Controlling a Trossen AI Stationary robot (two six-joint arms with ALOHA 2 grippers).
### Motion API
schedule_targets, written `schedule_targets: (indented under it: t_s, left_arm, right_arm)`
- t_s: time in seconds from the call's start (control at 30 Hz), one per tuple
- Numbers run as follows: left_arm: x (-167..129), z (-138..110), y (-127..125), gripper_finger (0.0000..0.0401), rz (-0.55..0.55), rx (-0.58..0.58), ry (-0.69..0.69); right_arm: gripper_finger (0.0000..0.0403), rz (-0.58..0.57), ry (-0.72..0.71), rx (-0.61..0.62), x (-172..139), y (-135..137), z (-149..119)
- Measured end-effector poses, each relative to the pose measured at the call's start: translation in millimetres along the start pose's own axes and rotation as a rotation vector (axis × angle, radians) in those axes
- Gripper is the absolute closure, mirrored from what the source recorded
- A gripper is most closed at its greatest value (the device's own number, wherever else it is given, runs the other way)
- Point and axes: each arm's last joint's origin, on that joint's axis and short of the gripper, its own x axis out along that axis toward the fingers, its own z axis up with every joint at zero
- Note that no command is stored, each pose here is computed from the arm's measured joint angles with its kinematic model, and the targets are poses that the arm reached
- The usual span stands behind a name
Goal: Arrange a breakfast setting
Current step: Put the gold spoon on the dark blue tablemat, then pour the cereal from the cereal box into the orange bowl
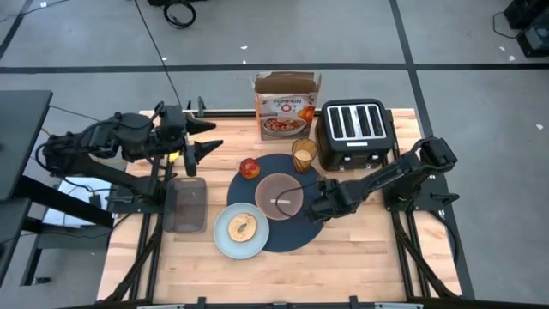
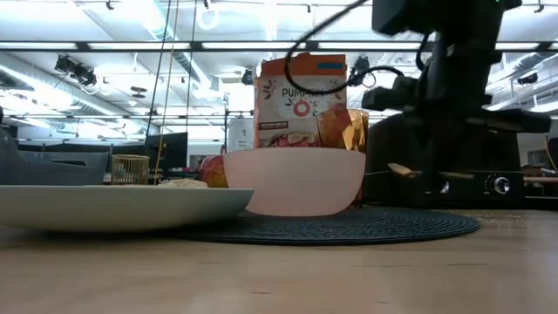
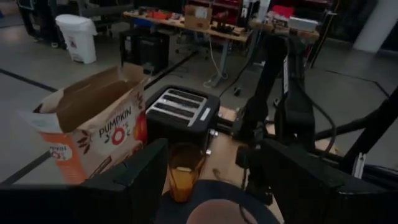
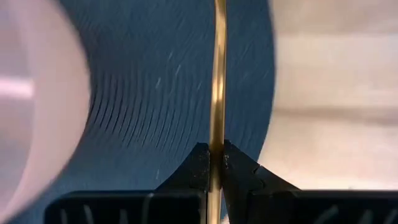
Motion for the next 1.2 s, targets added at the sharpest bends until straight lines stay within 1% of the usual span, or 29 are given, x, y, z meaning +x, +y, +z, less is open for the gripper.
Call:
schedule_targets:
  t_s: [0.1,0.23,0.37,0.47,0.57,0.67,0.97,1.13,1.2]
  left_arm:
    - [3.1,-1.7,-1.1,0.014,0.003,0.006,0.012]
    - [6.3,-1.8,-2.6,0.014,0.005,0.009,0.012]
    - [7.6,-2.0,-3.1,0.014,0.006,0.009,0.013]
    - [7.9,-1.6,-3.4,0.014,0.005,0.011,0.009]
    - [7.8,-1.3,-3.3,0.014,0.005,0.011,0.007]
    - [7.8,-1.3,-3.3,0.014,0.005,0.012,0.007]
    - [7.8,-2.1,-3.1,0.014,0.007,0.016,0.014]
    - [7.8,-2.2,-3.0,0.014,0.007,0.016,0.015]
    - [7.8,-2.2,-3.0,0.014,0.007,0.016,0.015]
  right_arm:
    - [0.0378,0.009,-0.037,0.05,6.9,-0.8,7.9]
    - [0.0378,0.079,-0.026,0.048,13.5,6.3,8.4]
    - [0.0378,0.061,-0.033,0.054,20.6,6.2,4.8]
    - [0.0378,0.027,-0.004,0.03,29.8,5.9,-0.1]
    - [0.0378,0.044,0.02,0.028,36.1,10.4,-3.5]
    - [0.0378,0.035,0.018,0.026,37.1,9.8,-3.6]
    - [0.0335,0.028,0.018,0.032,37.4,9.2,-3.1]
    - [0.0323,0.023,0.025,0.031,36.7,9.4,-3.3]
    - [0.0321,-0.001,0.032,0.021,33.6,10.2,-3.0]
